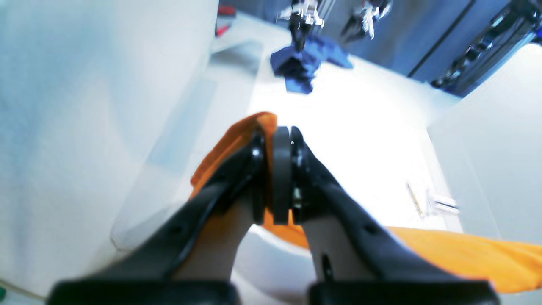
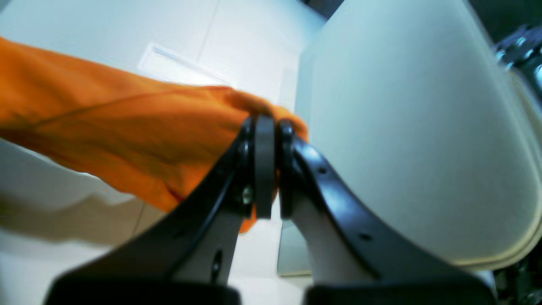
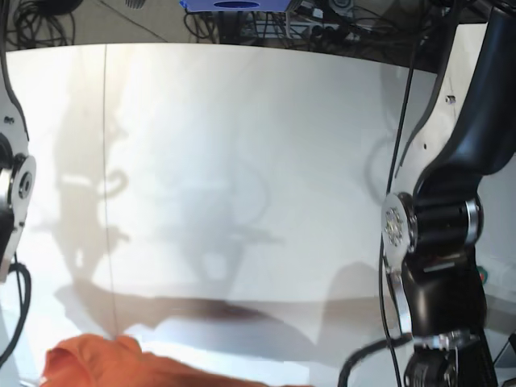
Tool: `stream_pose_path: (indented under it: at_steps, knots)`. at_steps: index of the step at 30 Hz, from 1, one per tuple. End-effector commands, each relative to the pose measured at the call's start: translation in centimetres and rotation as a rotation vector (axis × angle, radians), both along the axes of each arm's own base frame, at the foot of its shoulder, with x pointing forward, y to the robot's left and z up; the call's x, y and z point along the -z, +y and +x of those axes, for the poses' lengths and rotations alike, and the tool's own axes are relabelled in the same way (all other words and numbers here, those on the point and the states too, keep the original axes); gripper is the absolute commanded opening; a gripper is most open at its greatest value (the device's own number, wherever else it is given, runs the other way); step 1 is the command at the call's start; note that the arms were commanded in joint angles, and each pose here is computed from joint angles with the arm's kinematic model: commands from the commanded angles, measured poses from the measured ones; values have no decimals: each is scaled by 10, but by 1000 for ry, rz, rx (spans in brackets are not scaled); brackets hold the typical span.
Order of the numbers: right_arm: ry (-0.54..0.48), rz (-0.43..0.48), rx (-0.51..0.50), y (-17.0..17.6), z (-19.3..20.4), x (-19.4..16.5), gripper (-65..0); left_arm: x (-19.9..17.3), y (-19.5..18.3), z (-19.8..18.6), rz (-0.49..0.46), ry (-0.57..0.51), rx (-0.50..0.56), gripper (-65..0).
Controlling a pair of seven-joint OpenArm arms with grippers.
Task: Layout the t-shirt on the table in an organized manner, then fold the t-shirt properly
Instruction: 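Lift the shirt with both grippers and pull it toward the hem, then lower the shirt flat and drag both grippers along its shoulder edge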
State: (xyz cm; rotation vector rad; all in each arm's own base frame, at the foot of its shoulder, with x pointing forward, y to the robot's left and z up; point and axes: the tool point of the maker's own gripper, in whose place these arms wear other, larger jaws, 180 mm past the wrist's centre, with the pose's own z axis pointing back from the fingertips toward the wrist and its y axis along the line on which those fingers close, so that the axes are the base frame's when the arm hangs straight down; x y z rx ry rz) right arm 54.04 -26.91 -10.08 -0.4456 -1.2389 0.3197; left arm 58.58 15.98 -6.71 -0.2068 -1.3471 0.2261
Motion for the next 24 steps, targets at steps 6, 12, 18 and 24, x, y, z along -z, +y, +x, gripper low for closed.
stream_pose_path:
  at_steps: [6,12,18,24]
  knots:
    - [77,-67,-14,8,-44,70,-650,82,0,-44,27,112,11,-650]
    - [272,42,34,10,-118,185,-650,192,11,-117,65,285,0,-650]
    - [467,169,154,-11,-190,276,-650,295,12,-192,69,519,6,-650]
    - [604,220,263,-30,-265,327,-650,345,21,-266,52,654,-26,-650]
